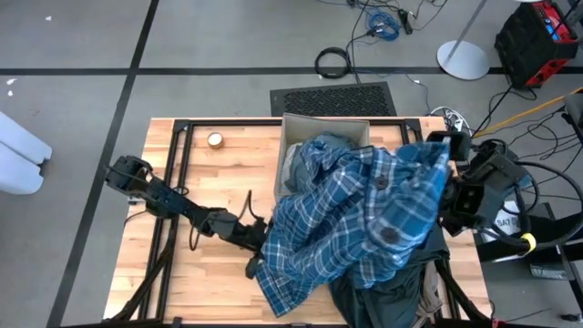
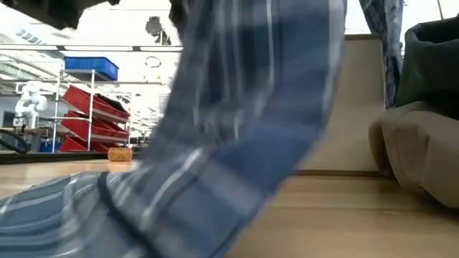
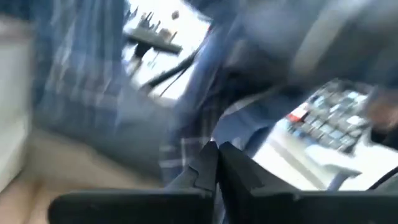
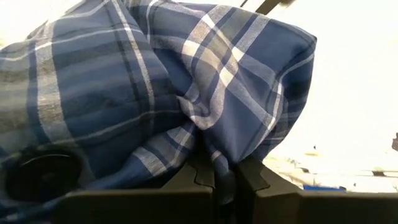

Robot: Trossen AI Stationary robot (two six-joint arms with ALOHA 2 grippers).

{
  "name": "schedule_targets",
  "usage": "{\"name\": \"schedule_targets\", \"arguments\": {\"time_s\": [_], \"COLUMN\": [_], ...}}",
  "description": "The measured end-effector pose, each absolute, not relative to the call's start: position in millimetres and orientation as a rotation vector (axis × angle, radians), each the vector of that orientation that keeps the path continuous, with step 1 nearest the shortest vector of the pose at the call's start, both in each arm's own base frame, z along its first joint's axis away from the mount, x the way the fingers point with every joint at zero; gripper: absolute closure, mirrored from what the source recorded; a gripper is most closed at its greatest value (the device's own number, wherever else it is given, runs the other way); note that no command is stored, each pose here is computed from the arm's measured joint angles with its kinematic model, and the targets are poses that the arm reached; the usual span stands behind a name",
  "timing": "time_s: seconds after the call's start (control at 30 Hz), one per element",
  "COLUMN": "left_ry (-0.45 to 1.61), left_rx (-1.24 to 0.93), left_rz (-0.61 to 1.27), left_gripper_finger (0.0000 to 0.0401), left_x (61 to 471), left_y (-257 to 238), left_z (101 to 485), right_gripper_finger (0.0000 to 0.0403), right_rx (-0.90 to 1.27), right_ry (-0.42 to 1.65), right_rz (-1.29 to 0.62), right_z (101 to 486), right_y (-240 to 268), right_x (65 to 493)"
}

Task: Sort clothes
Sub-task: Put the blue plaid shirt into the laundry organizer

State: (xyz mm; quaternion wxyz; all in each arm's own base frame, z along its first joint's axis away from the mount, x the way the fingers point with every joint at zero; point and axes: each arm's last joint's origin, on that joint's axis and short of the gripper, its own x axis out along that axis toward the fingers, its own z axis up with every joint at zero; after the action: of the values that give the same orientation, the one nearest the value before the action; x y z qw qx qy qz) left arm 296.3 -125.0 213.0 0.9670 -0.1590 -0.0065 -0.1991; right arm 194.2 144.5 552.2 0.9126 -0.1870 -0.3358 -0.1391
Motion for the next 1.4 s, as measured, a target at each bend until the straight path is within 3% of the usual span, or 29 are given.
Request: {"name": "schedule_targets", "arguments": {"time_s": [0.23,0.5,0.7,0.87,1.17,1.4], "left_ry": [-0.188,-0.406,-0.501,-0.45,-0.357,-0.285], "left_rx": [-0.336,-0.273,-0.144,-0.077,-0.141,-0.231], "left_rz": [-0.483,-0.496,-0.379,-0.225,-0.173,-0.186], "left_gripper_finger": [0.0397,0.0399,0.04,0.04,0.0401,0.0401], "left_x": [307,286,254,250,297,332], "left_y": [-118,-73,-34,3,82,142], "left_z": [261,361,443,493,495,458], "right_gripper_finger": [0.0397,0.0397,0.0397,0.0397,0.0397,0.0397], "right_rx": [-0.34,-0.319,-0.297,-0.319,-0.255,-0.19], "right_ry": [-0.862,-1.153,-1.209,-1.213,-1.256,-1.185], "right_rz": [-0.259,-0.195,-0.209,-0.261,-0.366,-0.378], "right_z": [560,576,603,624,648,648], "right_y": [141,128,105,78,16,-27], "right_x": [186,171,163,160,161,186]}}
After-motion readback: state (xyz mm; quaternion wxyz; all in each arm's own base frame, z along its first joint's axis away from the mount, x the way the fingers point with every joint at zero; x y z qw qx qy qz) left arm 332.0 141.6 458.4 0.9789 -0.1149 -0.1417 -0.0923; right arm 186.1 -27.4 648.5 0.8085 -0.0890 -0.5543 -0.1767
